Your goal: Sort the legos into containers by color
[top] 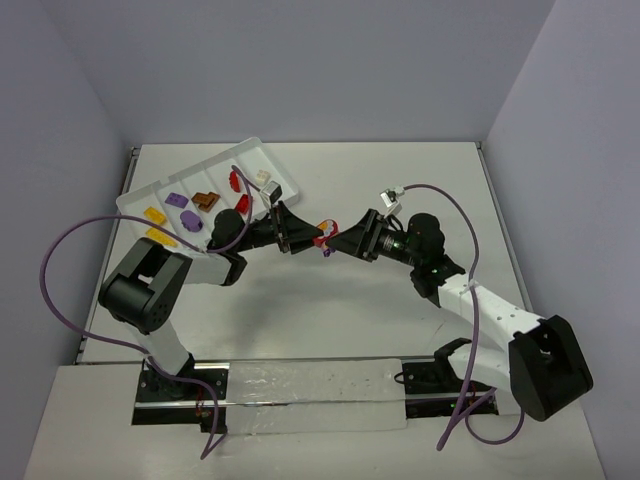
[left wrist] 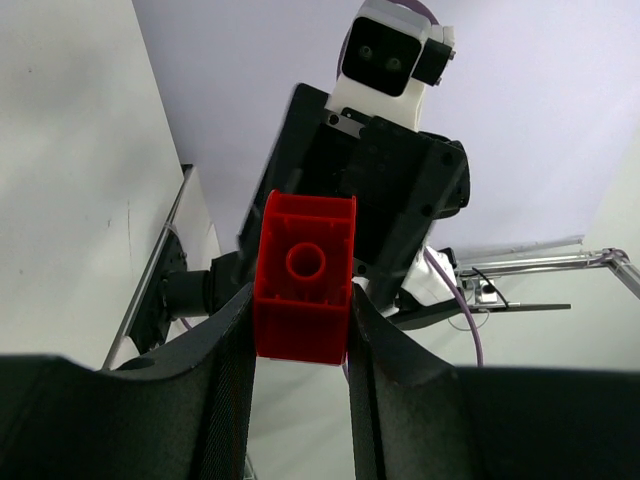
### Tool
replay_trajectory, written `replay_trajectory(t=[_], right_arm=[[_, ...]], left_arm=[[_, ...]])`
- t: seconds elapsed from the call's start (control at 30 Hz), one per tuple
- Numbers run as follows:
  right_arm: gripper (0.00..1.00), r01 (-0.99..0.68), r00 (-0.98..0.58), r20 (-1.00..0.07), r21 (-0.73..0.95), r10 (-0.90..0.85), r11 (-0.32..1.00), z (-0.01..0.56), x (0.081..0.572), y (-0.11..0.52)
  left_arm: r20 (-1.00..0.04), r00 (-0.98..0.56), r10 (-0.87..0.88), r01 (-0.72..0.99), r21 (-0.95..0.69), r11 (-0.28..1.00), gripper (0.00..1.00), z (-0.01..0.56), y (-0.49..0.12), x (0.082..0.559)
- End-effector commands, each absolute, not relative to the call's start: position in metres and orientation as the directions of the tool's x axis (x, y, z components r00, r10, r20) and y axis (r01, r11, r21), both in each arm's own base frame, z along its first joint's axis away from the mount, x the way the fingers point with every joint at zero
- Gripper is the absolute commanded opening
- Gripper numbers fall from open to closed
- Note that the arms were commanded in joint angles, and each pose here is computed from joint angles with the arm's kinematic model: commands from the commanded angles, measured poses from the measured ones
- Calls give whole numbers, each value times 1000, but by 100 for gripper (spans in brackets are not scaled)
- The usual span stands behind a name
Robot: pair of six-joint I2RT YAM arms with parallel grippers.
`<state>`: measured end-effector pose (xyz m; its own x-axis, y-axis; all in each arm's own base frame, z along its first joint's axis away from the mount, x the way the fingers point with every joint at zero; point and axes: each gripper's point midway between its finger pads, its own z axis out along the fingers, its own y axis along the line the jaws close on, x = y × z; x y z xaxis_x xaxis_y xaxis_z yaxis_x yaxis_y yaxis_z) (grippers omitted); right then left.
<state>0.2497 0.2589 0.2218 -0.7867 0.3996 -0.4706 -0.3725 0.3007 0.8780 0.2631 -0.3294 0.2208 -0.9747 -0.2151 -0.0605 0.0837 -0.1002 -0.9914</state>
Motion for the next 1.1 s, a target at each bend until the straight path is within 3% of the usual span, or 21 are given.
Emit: replay_trajectory(t=[0.0, 0.1, 0.17, 0.3, 0.5, 0.67, 0.77, 0.83, 0.9, 0.93, 1.07], right_arm=[[54, -449, -756, -508, 862, 414, 237, 249, 254, 264], [40, -453, -752, -510, 860, 417, 233, 250, 254, 263], [20, -458, -749, -514, 857, 417, 234, 251, 252, 262], [0, -452, -754, -519, 855, 403, 255, 243, 245, 259], [0, -422, -781, -530, 838, 329, 347, 197, 223, 247], [0, -350, -792, -526, 808, 311, 474, 163, 218, 231], [0, -283, -775, -545, 752, 319, 596, 149, 227, 216], [0, -248, -757, -567, 709, 324, 660, 146, 236, 205], [0, -202, -735, -596, 648, 324, 734, 141, 244, 191], [0, -190, -724, -610, 626, 323, 756, 141, 247, 186], [0, -187, -709, -630, 599, 315, 778, 144, 254, 183]], left_arm=[[-153, -967, -203, 184, -972, -149, 0, 243, -332, 259], [-152, -968, -202, 183, -972, -145, 0, 243, -332, 258], [-152, -967, -205, 183, -973, -140, 0, 243, -332, 259], [-173, -959, -224, 202, -973, -113, 0, 245, -329, 267], [-216, -929, -300, 263, -957, -125, 0, 273, -296, 288], [-272, -888, -370, 307, -951, -36, 0, 284, -268, 307], [-309, -854, -418, 301, -950, 87, 0, 285, -247, 323], [-431, -766, -476, 322, -899, 296, 0, 272, -228, 350], [-511, -696, -505, 90, -759, 645, 0, 239, -186, 379], [-524, -706, -477, 4, -676, 737, 0, 229, -171, 378], [-605, -648, -462, -199, -451, 870, 0, 204, -123, 403]])
